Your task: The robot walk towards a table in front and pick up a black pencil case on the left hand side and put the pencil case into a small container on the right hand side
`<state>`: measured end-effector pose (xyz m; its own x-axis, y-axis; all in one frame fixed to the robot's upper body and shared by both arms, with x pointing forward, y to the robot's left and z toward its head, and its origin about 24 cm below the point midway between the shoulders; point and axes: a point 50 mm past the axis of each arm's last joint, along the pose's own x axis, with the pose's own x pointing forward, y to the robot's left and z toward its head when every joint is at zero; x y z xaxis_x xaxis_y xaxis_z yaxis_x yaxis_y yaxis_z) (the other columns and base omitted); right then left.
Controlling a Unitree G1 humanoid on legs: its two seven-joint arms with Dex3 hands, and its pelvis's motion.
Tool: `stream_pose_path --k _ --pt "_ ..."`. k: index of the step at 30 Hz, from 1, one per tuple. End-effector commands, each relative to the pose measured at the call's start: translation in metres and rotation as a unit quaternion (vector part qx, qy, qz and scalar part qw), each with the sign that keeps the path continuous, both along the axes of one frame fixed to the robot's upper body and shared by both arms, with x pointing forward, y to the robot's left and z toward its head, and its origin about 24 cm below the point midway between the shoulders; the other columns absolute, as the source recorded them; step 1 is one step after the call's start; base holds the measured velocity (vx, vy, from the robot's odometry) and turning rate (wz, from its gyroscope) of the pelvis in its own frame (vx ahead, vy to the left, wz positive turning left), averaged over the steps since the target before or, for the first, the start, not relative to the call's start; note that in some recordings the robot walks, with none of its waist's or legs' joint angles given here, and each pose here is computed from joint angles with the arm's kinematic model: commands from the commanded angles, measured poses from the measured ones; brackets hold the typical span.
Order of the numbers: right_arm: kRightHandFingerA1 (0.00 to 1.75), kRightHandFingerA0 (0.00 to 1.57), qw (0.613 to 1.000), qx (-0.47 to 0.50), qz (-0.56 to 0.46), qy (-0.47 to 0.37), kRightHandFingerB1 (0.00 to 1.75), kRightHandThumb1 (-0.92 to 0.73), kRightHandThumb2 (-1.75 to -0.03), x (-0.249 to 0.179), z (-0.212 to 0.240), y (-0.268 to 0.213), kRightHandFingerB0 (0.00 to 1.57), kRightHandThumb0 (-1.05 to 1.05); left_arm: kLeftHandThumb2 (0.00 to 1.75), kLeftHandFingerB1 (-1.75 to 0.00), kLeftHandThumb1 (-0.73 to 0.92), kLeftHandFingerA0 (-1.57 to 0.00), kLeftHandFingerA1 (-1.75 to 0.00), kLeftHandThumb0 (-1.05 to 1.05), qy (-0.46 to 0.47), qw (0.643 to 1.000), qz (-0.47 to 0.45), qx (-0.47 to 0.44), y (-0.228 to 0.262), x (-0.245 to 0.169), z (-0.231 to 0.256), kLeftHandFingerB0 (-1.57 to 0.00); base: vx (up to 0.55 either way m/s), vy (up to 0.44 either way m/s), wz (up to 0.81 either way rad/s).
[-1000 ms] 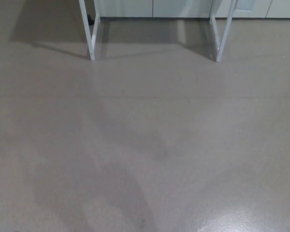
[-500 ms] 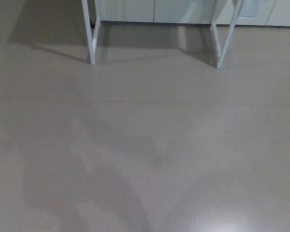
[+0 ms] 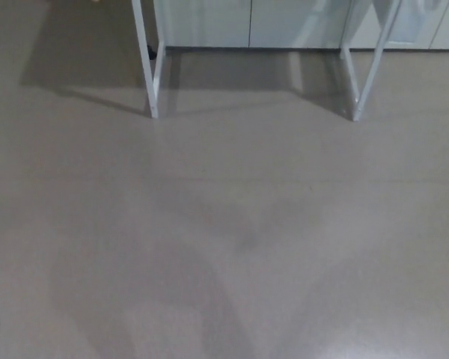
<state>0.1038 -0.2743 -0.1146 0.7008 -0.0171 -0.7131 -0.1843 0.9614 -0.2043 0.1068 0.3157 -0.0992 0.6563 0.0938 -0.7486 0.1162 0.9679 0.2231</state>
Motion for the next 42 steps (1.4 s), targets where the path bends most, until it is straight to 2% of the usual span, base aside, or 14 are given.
stream_pose_path --k 1,2,5,6,7,25,36,42 --pt "0.56 0.50 1.000 -0.025 0.010 0.011 0.50 -0.43 -0.79 -0.015 0.002 -0.012 0.38 -0.62 0.57 -0.33 0.57 -0.40 -0.43 -0.29 0.005 1.000 -0.013 0.008 -0.001 -0.012 -0.003 -0.31 0.30 -0.296 0.67" --pt "0.47 0.59 1.000 -0.025 0.010 0.015 0.39 -0.53 -0.56 -0.018 0.002 -0.012 0.43 -0.59 0.57 -0.33 0.57 -0.42 -0.44 -0.32 0.008 0.999 -0.025 0.018 -0.001 -0.014 -0.003 -0.32 0.30 -0.275 0.49" --pt "0.47 0.59 0.999 -0.026 0.010 0.018 0.39 -0.53 -0.56 -0.022 0.001 -0.012 0.43 -0.59 0.57 -0.33 0.57 -0.42 -0.44 -0.32 0.010 0.999 -0.032 0.022 -0.001 -0.018 -0.004 -0.32 0.26 -0.109 0.04" --pt "0.57 0.54 0.999 -0.026 0.011 0.023 0.50 -0.43 -0.79 -0.026 0.000 -0.012 0.37 -0.62 0.57 -0.33 0.57 -0.42 -0.44 -0.29 0.018 1.000 -0.018 0.011 -0.001 -0.021 -0.006 -0.33 0.28 -0.044 0.01" --pt "0.57 0.53 0.999 -0.030 0.017 0.025 0.49 -0.44 -0.80 -0.027 0.000 -0.012 0.35 -0.63 0.57 -0.33 0.57 -0.42 -0.44 -0.29 0.020 1.000 -0.012 0.006 -0.001 -0.022 -0.007 -0.33 0.31 -0.016 -0.04" --pt "0.57 0.56 0.998 -0.043 0.041 0.028 0.50 -0.44 -0.80 -0.026 -0.001 -0.008 0.39 -0.63 0.57 -0.34 0.58 -0.45 -0.44 -0.30 0.018 0.999 -0.034 0.025 0.001 -0.021 -0.004 -0.36 0.30 0.152 -0.15" --pt "0.57 0.56 0.998 -0.038 0.043 0.029 0.50 -0.44 -0.79 -0.026 -0.001 -0.008 0.39 -0.62 0.57 -0.33 0.59 -0.45 -0.43 -0.30 0.020 0.998 -0.047 0.032 0.001 -0.018 -0.002 -0.34 0.31 -0.182 0.17" --pt "0.57 0.57 0.997 -0.042 0.051 0.028 0.50 -0.45 -0.80 -0.022 0.000 -0.007 0.39 -0.61 0.57 -0.33 0.59 -0.45 -0.43 -0.30 0.020 0.998 -0.045 0.028 0.001 -0.014 -0.002 -0.33 0.28 0.013 -0.12"
